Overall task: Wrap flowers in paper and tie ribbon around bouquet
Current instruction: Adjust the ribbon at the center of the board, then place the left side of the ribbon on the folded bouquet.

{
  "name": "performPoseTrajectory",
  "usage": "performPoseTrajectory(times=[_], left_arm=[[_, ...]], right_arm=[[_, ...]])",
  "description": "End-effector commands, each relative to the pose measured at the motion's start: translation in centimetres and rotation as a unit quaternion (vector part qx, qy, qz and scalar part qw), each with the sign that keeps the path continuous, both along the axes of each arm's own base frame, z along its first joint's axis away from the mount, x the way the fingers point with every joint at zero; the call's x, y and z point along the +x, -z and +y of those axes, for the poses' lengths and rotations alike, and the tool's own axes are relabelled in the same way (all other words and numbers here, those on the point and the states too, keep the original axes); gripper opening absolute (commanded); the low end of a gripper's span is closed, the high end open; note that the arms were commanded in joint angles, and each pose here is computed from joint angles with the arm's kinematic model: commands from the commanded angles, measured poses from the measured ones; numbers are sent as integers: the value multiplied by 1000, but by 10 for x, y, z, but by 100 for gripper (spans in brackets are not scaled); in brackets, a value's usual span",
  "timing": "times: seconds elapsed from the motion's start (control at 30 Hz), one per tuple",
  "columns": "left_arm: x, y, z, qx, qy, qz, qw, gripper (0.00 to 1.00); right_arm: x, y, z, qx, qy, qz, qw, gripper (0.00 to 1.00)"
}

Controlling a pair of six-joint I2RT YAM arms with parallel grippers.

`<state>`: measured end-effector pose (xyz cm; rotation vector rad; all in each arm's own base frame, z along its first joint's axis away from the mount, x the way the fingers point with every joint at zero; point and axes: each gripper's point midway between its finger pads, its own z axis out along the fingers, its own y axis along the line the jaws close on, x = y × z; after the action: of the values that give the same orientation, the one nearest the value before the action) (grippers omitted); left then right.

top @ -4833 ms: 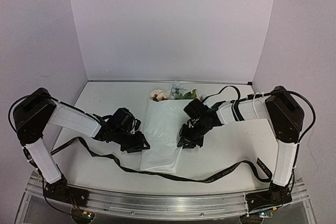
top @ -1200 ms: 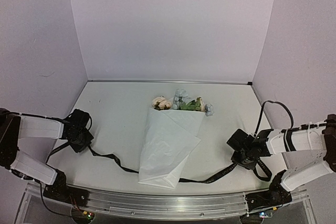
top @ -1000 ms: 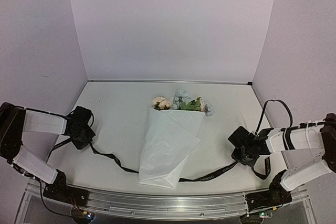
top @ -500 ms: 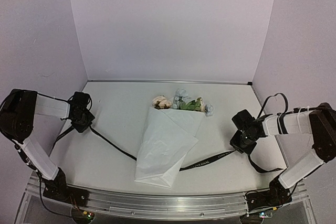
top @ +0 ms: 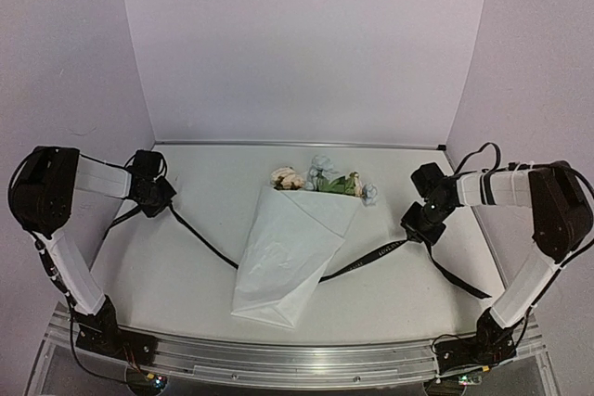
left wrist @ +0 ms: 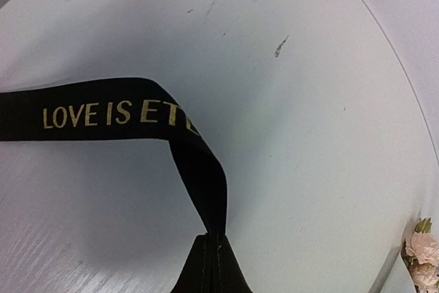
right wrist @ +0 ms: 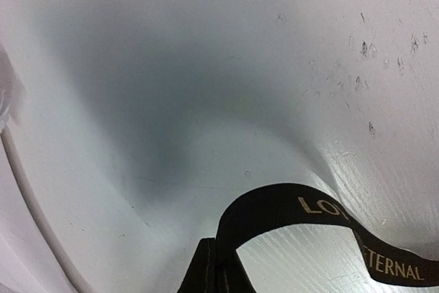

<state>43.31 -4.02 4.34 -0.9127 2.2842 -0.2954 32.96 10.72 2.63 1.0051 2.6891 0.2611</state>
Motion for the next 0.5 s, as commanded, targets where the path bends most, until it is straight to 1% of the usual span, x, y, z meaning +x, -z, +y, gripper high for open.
performPoseTrajectory(times=[0.0, 0.13, 0.27, 0.4, 0.47], left_arm=[[41, -30, -8, -1, 25, -60, 998, 0], [44, -31, -3, 6, 15, -58, 998, 0], [45, -26, -9, -7, 23, -50, 998, 0], [24, -20, -11, -23, 22, -41, 999, 0], [11, -19, -12, -30, 22, -40, 998, 0]], right_arm=[[-8, 5, -20, -15, 13, 33, 999, 0], [-15, 9, -33, -17, 30, 41, 999, 0], [-18, 8, -45, -18, 43, 41, 998, 0], [-19, 2, -45, -13, 38, 41, 998, 0], [-19, 2, -37, 5, 37, 43, 998, 0]])
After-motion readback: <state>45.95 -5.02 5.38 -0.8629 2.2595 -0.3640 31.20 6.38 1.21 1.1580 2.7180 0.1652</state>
